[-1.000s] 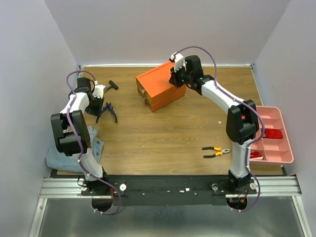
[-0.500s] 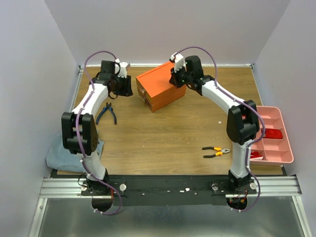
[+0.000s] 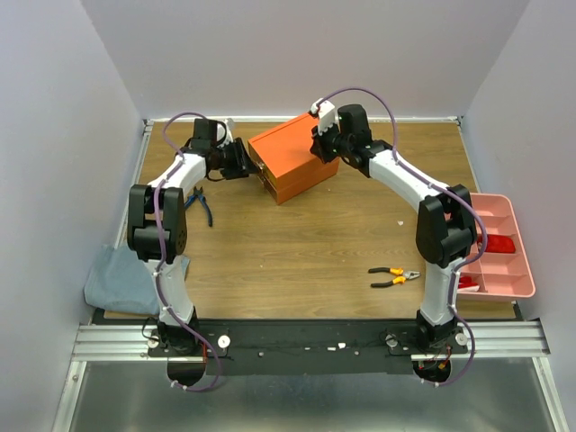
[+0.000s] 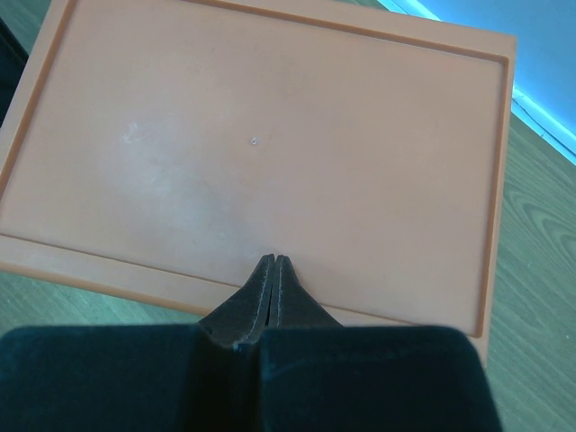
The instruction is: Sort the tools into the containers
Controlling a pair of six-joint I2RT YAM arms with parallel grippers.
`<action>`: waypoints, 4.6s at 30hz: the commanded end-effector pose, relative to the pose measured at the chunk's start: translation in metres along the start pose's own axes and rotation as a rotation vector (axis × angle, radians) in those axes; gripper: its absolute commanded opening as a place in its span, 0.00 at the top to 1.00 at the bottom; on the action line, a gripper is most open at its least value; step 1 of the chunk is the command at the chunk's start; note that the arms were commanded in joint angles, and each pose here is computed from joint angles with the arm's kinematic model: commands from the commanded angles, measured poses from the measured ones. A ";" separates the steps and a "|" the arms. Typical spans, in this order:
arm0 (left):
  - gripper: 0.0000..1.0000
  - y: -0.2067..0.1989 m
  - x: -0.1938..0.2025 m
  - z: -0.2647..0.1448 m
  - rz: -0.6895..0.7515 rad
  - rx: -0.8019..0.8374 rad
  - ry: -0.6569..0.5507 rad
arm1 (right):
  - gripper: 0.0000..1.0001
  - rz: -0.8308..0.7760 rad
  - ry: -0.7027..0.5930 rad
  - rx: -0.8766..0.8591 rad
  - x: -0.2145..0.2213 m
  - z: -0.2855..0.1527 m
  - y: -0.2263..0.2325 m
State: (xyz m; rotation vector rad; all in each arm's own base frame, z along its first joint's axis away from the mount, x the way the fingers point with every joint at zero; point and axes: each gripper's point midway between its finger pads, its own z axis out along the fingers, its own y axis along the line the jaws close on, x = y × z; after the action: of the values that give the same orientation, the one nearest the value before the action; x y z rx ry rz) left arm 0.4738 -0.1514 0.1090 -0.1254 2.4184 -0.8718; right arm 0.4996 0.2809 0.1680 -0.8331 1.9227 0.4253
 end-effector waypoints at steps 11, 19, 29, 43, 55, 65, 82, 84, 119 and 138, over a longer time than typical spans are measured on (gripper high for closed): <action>0.50 0.002 0.023 0.039 -0.199 0.071 0.073 | 0.99 0.020 0.342 -0.026 0.106 -0.002 0.021; 0.50 0.038 0.044 0.031 -0.228 -0.129 0.123 | 0.99 0.010 0.344 -0.014 0.106 -0.002 0.020; 0.51 0.072 0.071 -0.041 -0.219 -0.234 0.105 | 1.00 0.000 0.344 -0.011 0.103 -0.006 0.019; 0.47 0.040 0.003 -0.126 0.153 -0.262 -0.054 | 0.99 0.001 0.307 -0.020 0.088 -0.011 0.021; 0.49 0.151 0.037 -0.153 0.511 -0.535 0.204 | 0.99 0.008 0.296 -0.030 0.085 -0.016 0.024; 0.50 0.189 0.041 -0.128 0.563 -0.565 0.294 | 0.99 0.006 0.299 -0.026 0.089 -0.019 0.025; 0.74 0.218 0.055 -0.107 0.537 -0.577 0.349 | 0.99 0.010 0.309 -0.030 0.093 -0.017 0.026; 0.88 0.210 0.049 -0.111 0.535 -0.561 0.313 | 0.99 0.010 0.306 -0.028 0.093 -0.017 0.025; 1.00 0.034 -0.039 -0.078 0.775 -0.125 0.336 | 0.99 -0.003 0.309 -0.023 0.095 -0.019 0.024; 0.99 0.045 0.002 -0.071 0.758 -0.174 0.501 | 0.99 0.006 0.310 -0.031 0.095 -0.016 0.026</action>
State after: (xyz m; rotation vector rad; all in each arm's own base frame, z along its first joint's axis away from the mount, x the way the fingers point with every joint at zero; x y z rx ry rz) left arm 0.4428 -0.0793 0.1314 1.0077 2.6016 -0.3554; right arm 0.4875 0.2768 0.1695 -0.8737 1.9060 0.3564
